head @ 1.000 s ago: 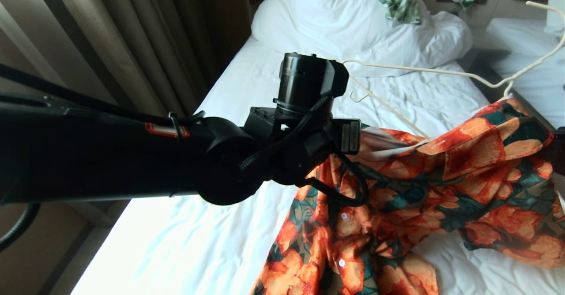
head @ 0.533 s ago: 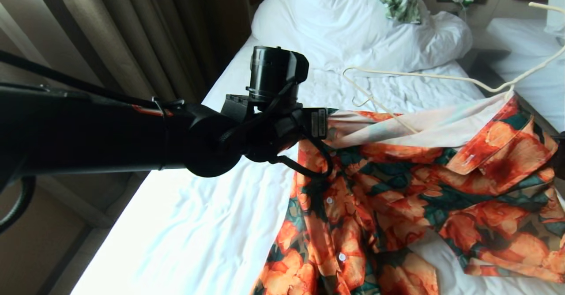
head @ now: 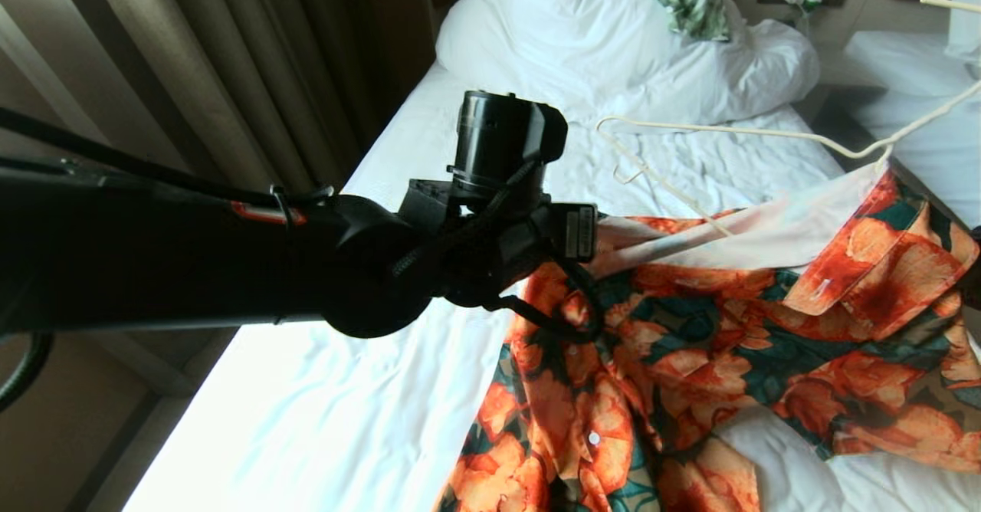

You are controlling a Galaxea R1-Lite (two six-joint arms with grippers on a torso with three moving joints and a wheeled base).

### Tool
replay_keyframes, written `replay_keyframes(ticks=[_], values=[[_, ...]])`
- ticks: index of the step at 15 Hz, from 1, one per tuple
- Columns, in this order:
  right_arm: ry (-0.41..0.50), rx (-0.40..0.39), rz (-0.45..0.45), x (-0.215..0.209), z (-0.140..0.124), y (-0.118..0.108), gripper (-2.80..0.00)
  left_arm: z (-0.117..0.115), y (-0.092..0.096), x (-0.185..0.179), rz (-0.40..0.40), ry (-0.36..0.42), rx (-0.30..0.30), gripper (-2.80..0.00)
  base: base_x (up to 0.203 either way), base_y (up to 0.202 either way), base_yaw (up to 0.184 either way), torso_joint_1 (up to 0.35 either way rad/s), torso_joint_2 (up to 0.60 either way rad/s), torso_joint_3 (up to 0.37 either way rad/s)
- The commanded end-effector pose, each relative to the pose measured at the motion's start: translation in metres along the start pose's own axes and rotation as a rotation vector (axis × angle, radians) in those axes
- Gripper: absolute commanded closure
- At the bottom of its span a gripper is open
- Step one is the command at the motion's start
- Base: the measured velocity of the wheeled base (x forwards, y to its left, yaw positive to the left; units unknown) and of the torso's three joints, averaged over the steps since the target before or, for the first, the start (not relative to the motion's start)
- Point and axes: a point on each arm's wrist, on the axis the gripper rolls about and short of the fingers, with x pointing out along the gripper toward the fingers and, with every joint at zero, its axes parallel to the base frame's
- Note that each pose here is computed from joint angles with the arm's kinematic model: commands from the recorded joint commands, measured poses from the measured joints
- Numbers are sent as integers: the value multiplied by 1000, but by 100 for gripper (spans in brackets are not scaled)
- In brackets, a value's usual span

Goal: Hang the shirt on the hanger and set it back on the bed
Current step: Hook the other side of the shirt onto the hanger

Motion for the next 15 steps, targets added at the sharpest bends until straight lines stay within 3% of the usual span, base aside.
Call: replay_keyframes(ticks=[1,6,9,15], values=[[0,2,8,0,0,-1,0,-6,-11,-4,-26,11,4,0,0,0,0,0,0,0],[1,12,10,0,-3,-2,0,-33,-14,7,-16,83,-1,0,0,0,0,0,0,0],[1,14,10,0,-6,2,0,-22,5,20,33,41,-26,0,0,0,0,0,0,0],[19,-7,57,11,-4,17,0,-16,23,34,81,25,-9,0,0,0,0,0,0,0]])
